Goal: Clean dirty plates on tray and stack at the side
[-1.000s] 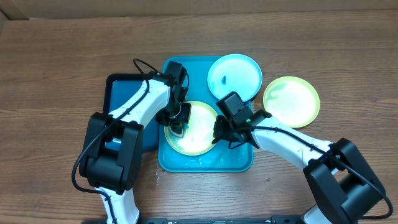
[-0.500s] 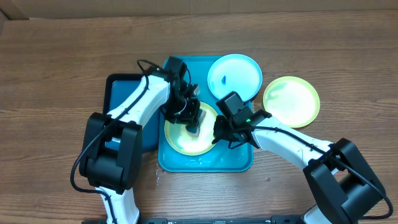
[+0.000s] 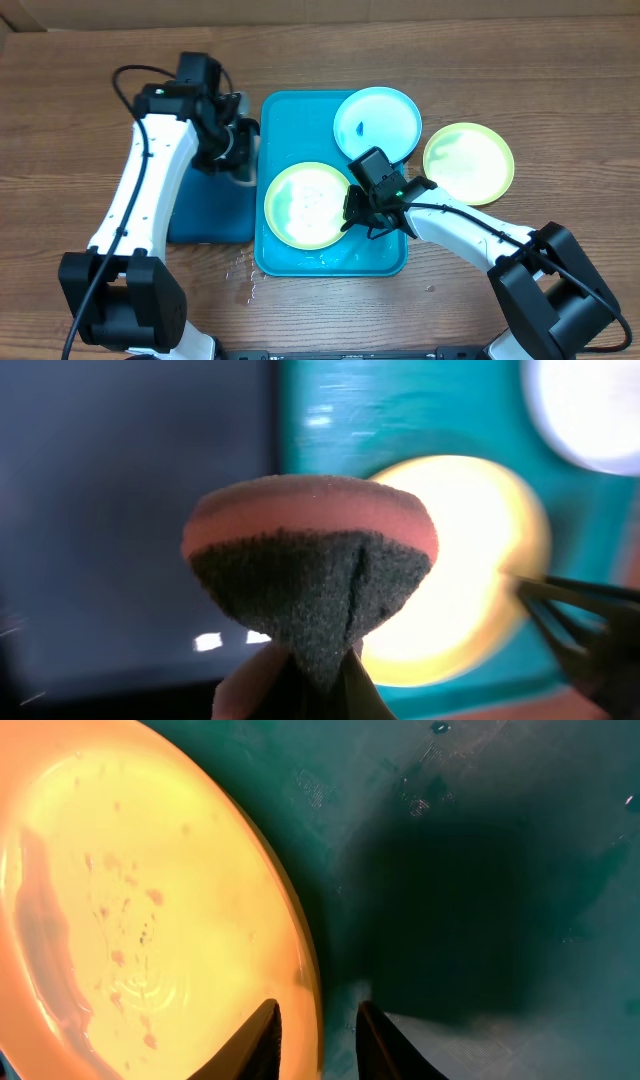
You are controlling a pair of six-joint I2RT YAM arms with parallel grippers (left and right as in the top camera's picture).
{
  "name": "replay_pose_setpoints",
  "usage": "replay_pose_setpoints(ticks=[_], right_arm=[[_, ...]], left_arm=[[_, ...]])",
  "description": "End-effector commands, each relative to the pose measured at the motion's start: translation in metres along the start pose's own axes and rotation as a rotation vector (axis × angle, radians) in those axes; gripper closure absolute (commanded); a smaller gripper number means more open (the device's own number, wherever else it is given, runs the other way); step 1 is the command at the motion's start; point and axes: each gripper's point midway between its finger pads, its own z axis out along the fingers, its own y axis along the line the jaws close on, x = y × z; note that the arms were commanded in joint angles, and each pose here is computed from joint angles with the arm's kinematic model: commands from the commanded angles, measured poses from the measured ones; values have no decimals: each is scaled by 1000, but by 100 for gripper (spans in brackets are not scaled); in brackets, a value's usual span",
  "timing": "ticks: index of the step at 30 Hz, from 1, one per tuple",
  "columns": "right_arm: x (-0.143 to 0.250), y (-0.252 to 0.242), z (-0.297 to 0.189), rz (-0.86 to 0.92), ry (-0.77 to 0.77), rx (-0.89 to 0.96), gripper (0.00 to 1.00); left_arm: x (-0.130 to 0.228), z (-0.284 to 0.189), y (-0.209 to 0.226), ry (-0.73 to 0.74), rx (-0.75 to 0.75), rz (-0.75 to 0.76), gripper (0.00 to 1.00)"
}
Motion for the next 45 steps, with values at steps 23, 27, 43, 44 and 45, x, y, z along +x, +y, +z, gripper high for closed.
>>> replay_pose_setpoints(ticks=[23, 27, 43, 44, 45], right_arm=[[-6, 9, -10, -15, -34, -24, 73], [-6, 8, -10, -15, -33, -23, 73], [-5, 6, 0, 3, -26, -13, 81], [-5, 6, 0, 14, -26, -12, 81], [-5, 5, 1, 20, -26, -9, 81]], left_arm=[[47, 74, 83, 66, -298, -128, 62], [39, 65, 76, 54, -271, -134, 28], [-35, -138, 32, -456, -19, -186, 0], [-33, -149, 35, -488, -34, -192, 0], [-30, -160, 40, -520, -53, -200, 0]])
